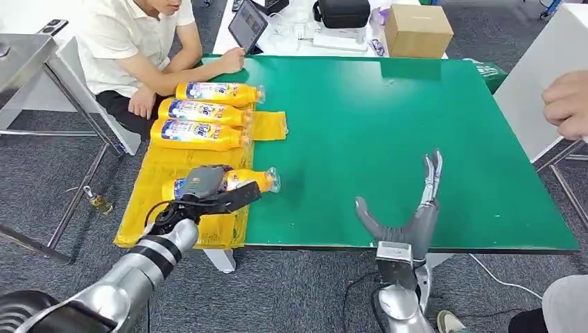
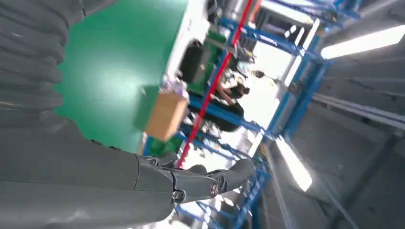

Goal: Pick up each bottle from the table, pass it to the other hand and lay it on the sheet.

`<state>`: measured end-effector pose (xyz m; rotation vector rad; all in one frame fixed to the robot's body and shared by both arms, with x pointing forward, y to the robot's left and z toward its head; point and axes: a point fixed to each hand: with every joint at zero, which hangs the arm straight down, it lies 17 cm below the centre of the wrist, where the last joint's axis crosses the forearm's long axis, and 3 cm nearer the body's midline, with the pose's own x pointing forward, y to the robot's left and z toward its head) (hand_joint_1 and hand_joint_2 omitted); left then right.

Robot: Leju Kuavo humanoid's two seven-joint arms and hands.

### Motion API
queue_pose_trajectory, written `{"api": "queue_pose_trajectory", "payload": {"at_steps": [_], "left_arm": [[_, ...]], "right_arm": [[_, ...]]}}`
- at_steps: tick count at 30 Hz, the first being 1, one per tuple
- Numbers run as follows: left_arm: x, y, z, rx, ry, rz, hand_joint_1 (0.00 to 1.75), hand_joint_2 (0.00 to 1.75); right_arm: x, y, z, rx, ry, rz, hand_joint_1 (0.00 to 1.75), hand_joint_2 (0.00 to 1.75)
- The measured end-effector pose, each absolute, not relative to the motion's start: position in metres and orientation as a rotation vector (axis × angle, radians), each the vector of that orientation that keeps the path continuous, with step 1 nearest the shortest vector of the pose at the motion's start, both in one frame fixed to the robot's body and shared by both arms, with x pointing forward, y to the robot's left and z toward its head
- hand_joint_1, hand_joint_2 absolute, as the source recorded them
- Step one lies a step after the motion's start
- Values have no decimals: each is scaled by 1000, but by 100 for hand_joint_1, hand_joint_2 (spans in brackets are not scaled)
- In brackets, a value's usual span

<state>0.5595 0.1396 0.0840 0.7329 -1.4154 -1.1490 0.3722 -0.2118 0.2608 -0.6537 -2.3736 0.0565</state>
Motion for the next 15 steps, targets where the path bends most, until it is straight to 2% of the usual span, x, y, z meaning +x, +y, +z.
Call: {"api": "queue_pose_trajectory", "payload": {"at_steps": [1, 6, 9, 15], "left_arm": [[561, 142, 78, 726, -1383, -1168, 66, 175], [568, 150, 69, 727, -1297, -1201, 66, 175], [569, 151, 67, 727, -1284, -1205, 3, 175], [567, 151, 58, 708, -1249, -1209, 0, 175]], "right_arm": [[375, -209, 257, -633, -2366, 66, 0, 175], [385, -197, 240, -577, -2335, 110, 0, 175], [387, -195, 234, -569, -2326, 128, 0, 175], [389, -192, 225, -554, -2308, 157, 0, 175]]}}
